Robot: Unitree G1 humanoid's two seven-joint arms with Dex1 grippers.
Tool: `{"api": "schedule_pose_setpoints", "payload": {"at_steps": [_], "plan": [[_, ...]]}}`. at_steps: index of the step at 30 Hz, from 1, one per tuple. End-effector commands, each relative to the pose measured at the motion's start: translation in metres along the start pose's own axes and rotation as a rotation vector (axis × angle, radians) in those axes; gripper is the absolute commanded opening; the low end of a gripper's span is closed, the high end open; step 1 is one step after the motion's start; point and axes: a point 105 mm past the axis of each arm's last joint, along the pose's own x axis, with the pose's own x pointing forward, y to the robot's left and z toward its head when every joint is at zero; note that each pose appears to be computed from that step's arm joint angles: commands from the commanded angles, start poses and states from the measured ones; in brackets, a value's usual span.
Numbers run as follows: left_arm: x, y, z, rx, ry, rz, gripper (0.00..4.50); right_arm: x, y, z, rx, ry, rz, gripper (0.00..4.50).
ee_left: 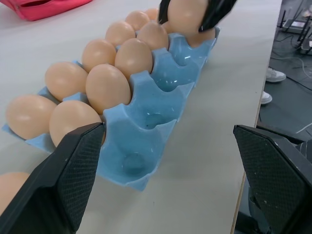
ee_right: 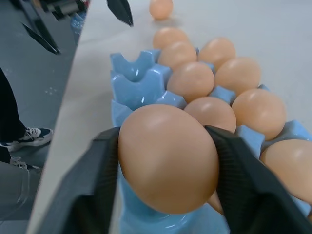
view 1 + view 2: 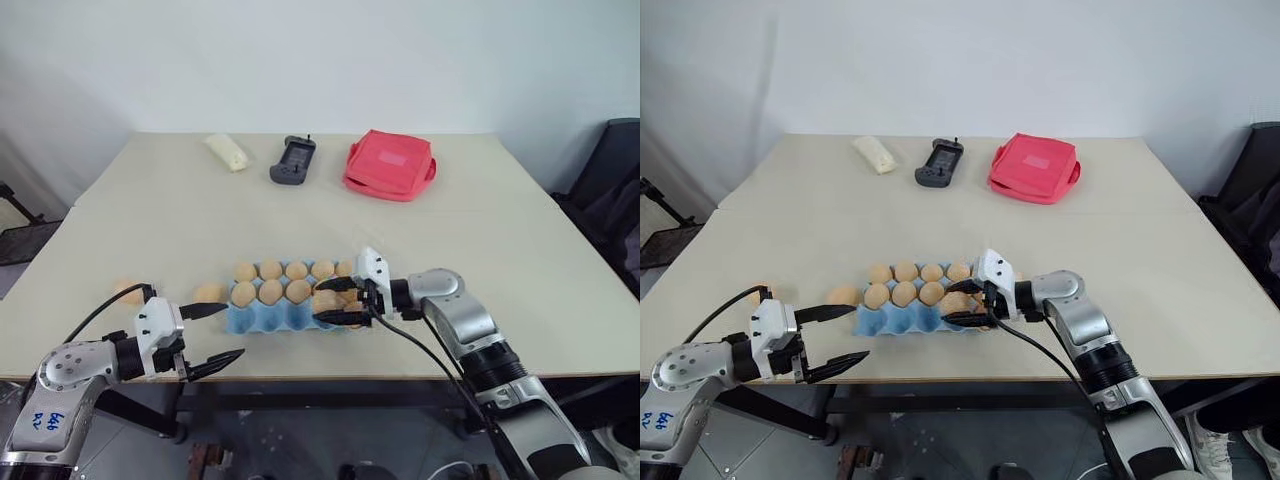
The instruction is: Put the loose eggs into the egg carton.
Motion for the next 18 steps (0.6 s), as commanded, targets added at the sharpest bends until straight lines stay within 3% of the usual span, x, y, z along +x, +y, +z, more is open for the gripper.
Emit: {"api": "schedule_pose_setpoints", "payload": {"at_steps": [1, 2, 8, 18], "plan": [[-0.002, 0.001, 0.009, 0.027, -0.018, 0.014, 4.50, -0.013, -0.001, 0.015, -0.026, -0.054, -0.017, 4.18], [-0.002, 0.001, 0.008, 0.024, -0.013, 0.015, 4.50, -0.017, 0.000, 0.017, -0.029, -0.061, -0.019, 4.48], [0.007, 0.000, 0.017, -0.031, -0.065, 0.000, 4.50, -0.070, -0.006, 0.013, -0.033, -0.100, -0.189, 4.48], [0.030, -0.003, 0.033, -0.068, -0.156, -0.035, 4.50, -0.149, -0.023, -0.046, 0.002, -0.003, -0.566, 4.48]]}}
